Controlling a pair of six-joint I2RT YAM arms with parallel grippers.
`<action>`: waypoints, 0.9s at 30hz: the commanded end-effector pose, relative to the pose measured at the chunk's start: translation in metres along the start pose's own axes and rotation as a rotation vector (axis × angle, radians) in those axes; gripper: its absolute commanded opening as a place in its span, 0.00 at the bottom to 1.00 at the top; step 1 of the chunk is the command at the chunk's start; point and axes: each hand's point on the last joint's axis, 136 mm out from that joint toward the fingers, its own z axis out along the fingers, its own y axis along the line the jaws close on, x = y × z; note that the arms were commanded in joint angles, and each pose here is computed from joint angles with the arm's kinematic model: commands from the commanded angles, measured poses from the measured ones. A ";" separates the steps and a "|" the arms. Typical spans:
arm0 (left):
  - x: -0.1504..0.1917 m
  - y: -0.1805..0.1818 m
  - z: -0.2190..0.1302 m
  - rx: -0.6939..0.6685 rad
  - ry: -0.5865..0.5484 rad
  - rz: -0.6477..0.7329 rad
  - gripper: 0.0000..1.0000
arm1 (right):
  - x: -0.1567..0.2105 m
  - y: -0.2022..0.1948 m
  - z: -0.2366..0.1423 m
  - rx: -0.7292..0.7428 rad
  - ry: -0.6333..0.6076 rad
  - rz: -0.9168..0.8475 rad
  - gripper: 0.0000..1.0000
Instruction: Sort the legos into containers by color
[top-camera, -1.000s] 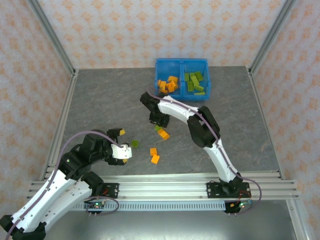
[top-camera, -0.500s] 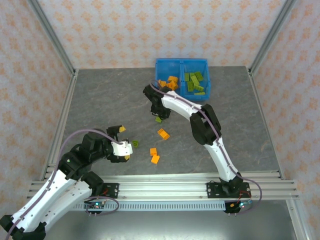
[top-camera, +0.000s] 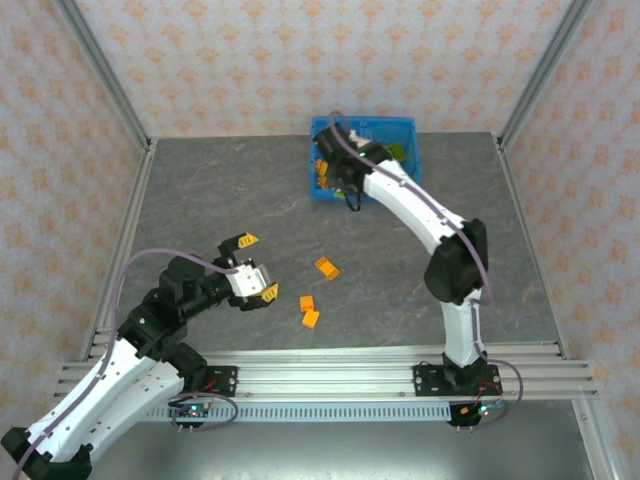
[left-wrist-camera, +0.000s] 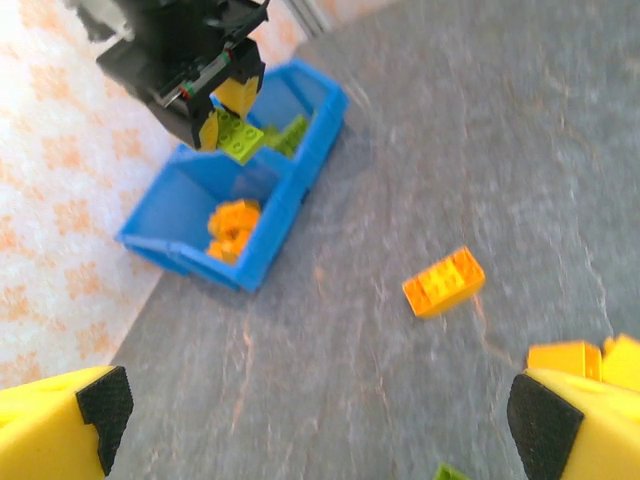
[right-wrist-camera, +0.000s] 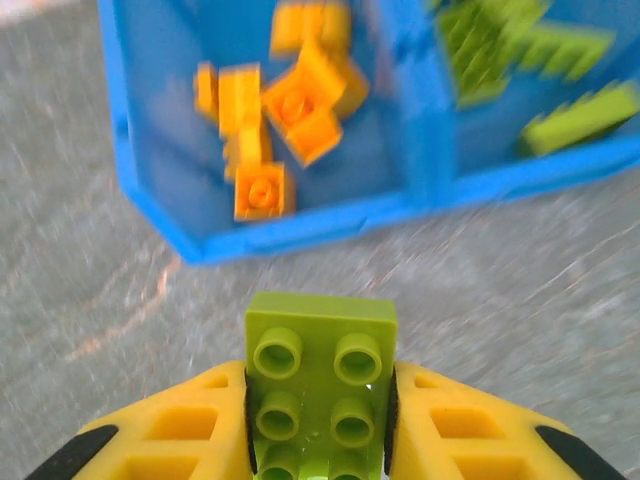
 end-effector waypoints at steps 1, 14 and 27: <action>-0.040 0.013 -0.001 -0.017 -0.167 -0.043 1.00 | -0.041 -0.045 -0.015 0.089 -0.108 -0.065 0.32; -0.045 0.069 0.010 -0.210 -0.105 -0.375 1.00 | -0.115 -0.093 0.114 0.118 -0.069 -0.061 0.34; -0.069 0.050 0.027 -0.076 -0.177 -0.356 1.00 | -0.115 -0.076 0.147 -0.069 0.020 0.056 0.59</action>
